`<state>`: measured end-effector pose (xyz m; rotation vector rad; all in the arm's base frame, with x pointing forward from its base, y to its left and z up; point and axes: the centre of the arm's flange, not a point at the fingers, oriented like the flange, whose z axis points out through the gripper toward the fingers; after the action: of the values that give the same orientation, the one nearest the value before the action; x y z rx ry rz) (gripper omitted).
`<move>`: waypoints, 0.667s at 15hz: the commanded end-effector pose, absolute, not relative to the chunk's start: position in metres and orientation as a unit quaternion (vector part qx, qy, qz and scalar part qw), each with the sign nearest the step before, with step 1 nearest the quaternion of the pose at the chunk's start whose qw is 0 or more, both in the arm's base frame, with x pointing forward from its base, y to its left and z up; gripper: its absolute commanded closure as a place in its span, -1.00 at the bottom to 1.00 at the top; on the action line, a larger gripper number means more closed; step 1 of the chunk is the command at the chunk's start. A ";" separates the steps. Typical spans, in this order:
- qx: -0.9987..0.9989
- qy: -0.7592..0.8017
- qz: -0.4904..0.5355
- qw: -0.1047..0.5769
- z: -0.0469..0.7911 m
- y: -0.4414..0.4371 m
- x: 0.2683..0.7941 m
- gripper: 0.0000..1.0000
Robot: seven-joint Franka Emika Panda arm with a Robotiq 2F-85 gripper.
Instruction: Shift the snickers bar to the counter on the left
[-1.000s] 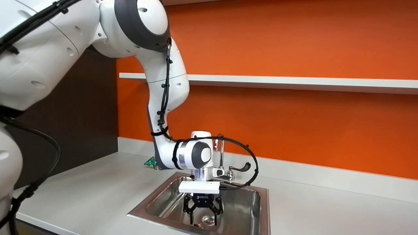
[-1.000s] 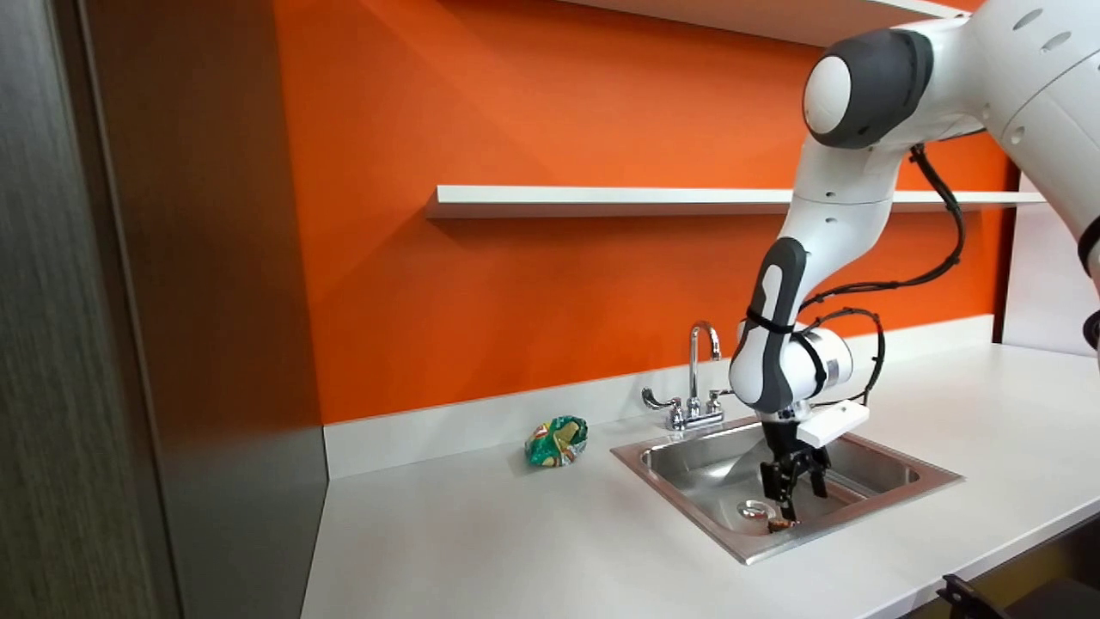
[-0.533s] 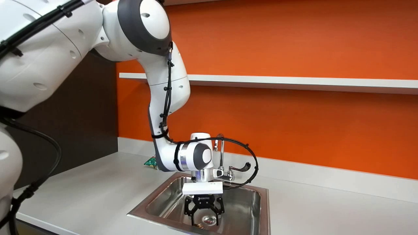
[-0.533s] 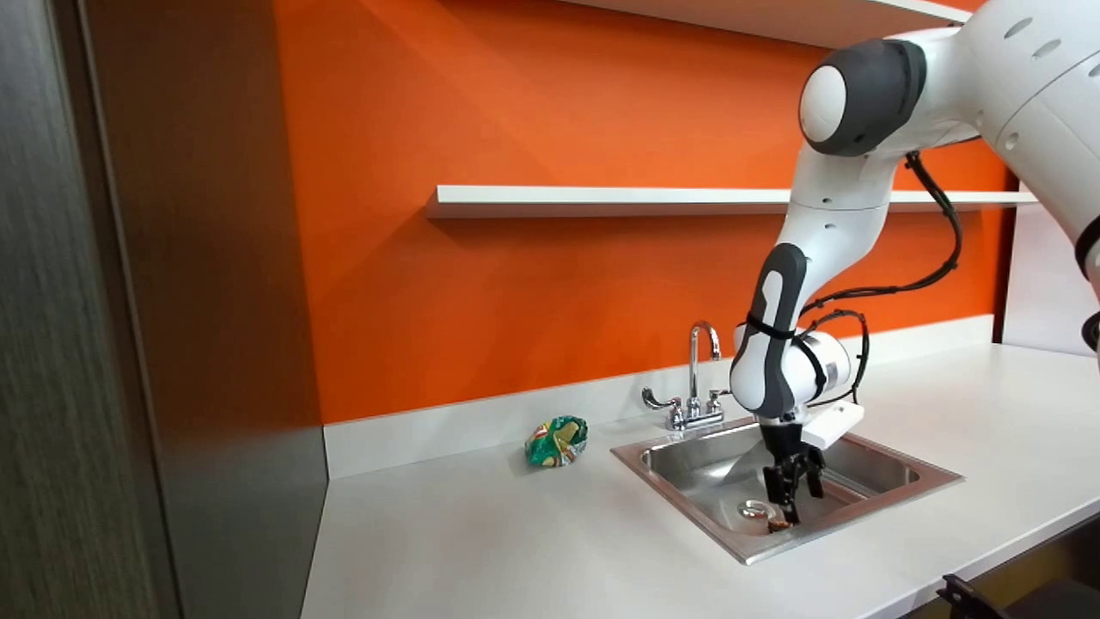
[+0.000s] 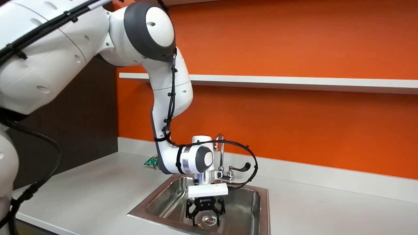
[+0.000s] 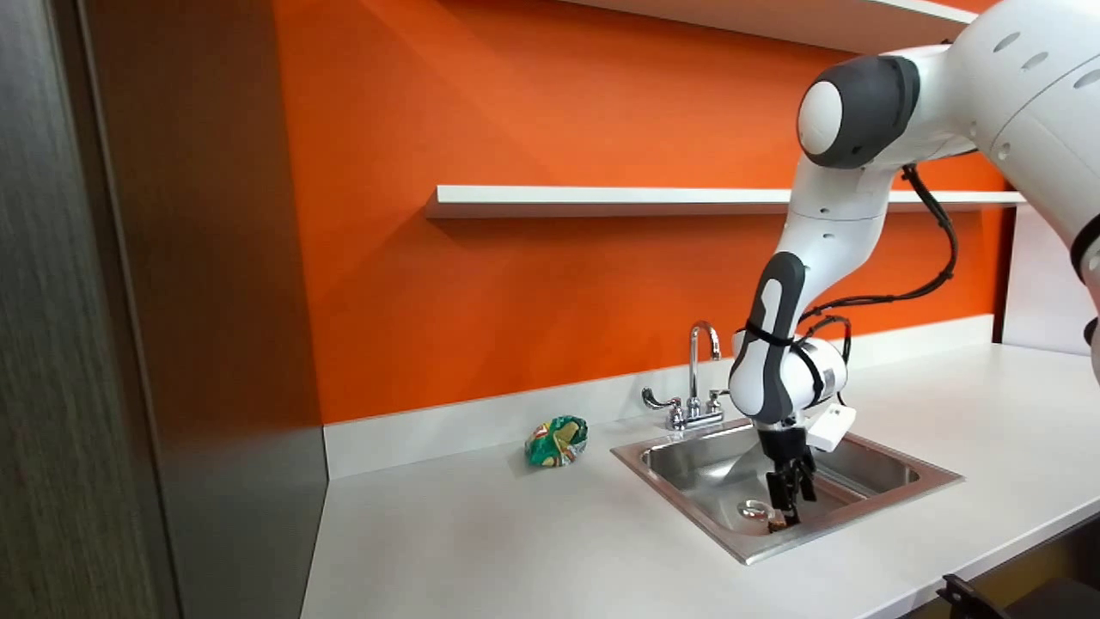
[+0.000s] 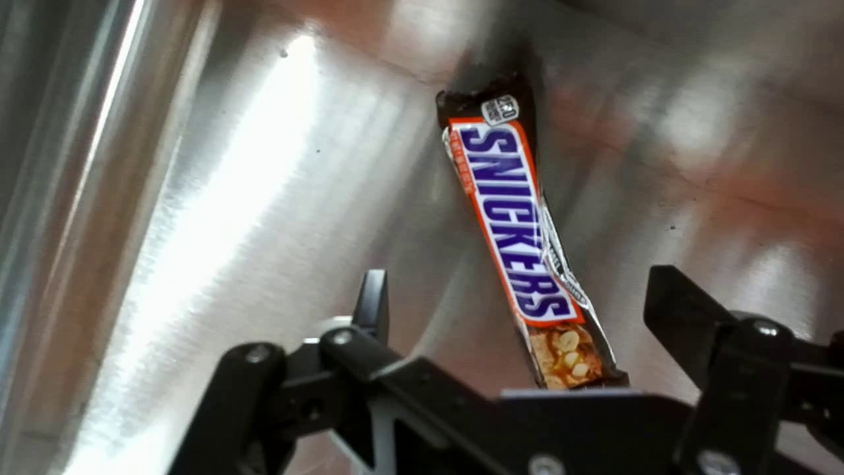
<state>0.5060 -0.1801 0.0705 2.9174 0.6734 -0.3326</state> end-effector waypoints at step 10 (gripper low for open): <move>0.930 0.345 -0.117 0.045 0.062 -0.174 0.514 -1.00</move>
<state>0.5108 -0.1701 0.0619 2.8552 0.9785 -0.3506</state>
